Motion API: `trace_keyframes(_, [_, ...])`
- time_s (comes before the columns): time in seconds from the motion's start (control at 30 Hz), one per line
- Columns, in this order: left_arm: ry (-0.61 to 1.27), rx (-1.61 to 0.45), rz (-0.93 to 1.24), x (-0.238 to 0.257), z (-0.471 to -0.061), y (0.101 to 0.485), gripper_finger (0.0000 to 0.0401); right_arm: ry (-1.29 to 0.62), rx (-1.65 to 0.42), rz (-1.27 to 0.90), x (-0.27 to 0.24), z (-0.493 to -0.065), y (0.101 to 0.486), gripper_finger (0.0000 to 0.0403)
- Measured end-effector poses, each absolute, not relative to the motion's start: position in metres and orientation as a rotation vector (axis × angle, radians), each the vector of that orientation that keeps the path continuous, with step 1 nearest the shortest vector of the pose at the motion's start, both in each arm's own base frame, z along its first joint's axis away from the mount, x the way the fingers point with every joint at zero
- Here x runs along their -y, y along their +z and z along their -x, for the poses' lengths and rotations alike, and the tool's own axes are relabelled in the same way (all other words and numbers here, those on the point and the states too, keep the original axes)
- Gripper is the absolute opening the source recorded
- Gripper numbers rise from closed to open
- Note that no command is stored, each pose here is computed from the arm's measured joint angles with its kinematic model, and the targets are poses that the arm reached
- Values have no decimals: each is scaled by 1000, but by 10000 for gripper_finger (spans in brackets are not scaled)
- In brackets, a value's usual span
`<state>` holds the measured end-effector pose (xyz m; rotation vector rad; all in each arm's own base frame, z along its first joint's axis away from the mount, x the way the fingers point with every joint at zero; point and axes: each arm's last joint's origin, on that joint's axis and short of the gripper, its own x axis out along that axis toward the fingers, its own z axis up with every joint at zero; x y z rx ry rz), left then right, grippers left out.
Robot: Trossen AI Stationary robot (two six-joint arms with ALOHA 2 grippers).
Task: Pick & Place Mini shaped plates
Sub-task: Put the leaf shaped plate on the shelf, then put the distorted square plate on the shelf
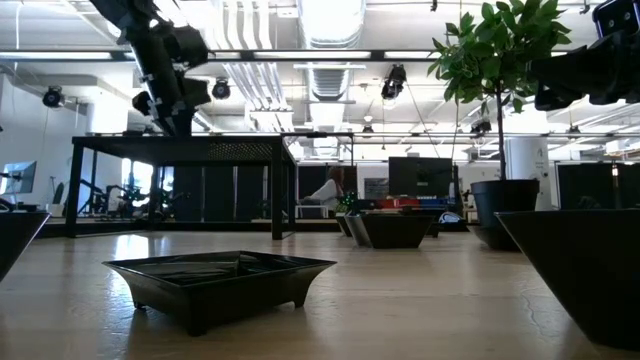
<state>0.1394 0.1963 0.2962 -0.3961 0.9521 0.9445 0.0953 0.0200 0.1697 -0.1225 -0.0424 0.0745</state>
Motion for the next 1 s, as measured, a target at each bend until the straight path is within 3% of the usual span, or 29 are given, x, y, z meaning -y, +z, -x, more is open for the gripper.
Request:
trace_keyframes(0.63, [1019, -1024, 340, -202, -138, 296, 78, 75, 42, 123, -20, -95, 170, 8])
trace_keyframes(1.0, [1046, -871, 315, -190, -135, 334, 78, 75, 42, 123, -20, -95, 170, 8])
